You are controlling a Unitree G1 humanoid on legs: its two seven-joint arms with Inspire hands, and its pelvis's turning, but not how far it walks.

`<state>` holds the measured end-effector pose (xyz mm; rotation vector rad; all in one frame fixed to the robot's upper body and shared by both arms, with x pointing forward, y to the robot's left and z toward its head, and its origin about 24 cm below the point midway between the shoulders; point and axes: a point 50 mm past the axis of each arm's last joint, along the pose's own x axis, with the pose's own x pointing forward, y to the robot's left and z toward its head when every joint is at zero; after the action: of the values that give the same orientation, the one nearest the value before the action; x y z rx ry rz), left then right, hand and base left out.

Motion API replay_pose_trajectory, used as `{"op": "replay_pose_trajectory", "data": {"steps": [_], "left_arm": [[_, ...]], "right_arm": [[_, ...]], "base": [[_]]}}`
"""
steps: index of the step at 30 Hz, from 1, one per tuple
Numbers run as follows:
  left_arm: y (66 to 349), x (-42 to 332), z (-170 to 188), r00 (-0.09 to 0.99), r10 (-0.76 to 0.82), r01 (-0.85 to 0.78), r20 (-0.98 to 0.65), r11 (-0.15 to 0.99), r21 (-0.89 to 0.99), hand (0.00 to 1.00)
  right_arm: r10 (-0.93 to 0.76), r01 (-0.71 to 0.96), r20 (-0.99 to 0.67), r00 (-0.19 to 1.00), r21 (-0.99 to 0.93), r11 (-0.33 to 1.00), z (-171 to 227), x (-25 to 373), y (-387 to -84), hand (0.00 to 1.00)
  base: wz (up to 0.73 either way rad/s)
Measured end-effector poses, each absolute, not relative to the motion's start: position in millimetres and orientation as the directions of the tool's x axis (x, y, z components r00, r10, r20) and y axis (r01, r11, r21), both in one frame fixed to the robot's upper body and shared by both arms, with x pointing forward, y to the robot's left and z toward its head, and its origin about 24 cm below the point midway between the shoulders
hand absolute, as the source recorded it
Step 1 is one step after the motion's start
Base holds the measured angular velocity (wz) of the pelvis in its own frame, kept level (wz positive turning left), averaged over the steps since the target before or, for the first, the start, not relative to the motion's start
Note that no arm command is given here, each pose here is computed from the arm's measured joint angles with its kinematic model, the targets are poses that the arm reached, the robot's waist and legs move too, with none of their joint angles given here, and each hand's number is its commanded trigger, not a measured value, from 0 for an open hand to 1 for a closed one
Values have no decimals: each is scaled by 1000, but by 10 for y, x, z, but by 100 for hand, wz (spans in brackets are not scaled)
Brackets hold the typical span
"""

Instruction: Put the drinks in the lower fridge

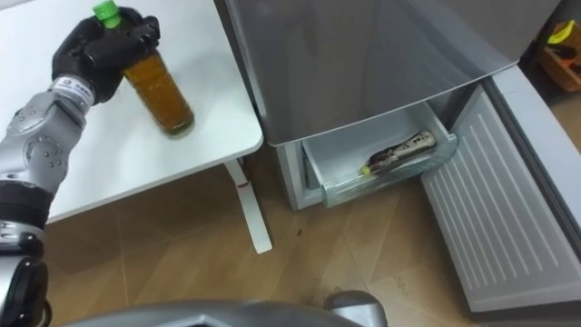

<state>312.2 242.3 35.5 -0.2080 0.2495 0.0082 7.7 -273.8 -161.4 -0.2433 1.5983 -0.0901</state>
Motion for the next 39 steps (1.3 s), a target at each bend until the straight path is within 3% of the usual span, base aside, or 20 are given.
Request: {"op": "replay_pose_trajectory", "data": {"steps": [20, 39], "left_arm": [[2355, 3113, 310, 962, -42, -5, -270, 985, -173, 100], [2103, 2916, 548, 988, -98, 73, -117, 977, -198, 100]], "right_arm": [[-223, -107, -975, 7, -222, 969, -1612, 130, -2743, 0], [-216, -140, -975, 53, -221, 965, -1624, 297, -2680, 0]], "base": [[0], [2]]}}
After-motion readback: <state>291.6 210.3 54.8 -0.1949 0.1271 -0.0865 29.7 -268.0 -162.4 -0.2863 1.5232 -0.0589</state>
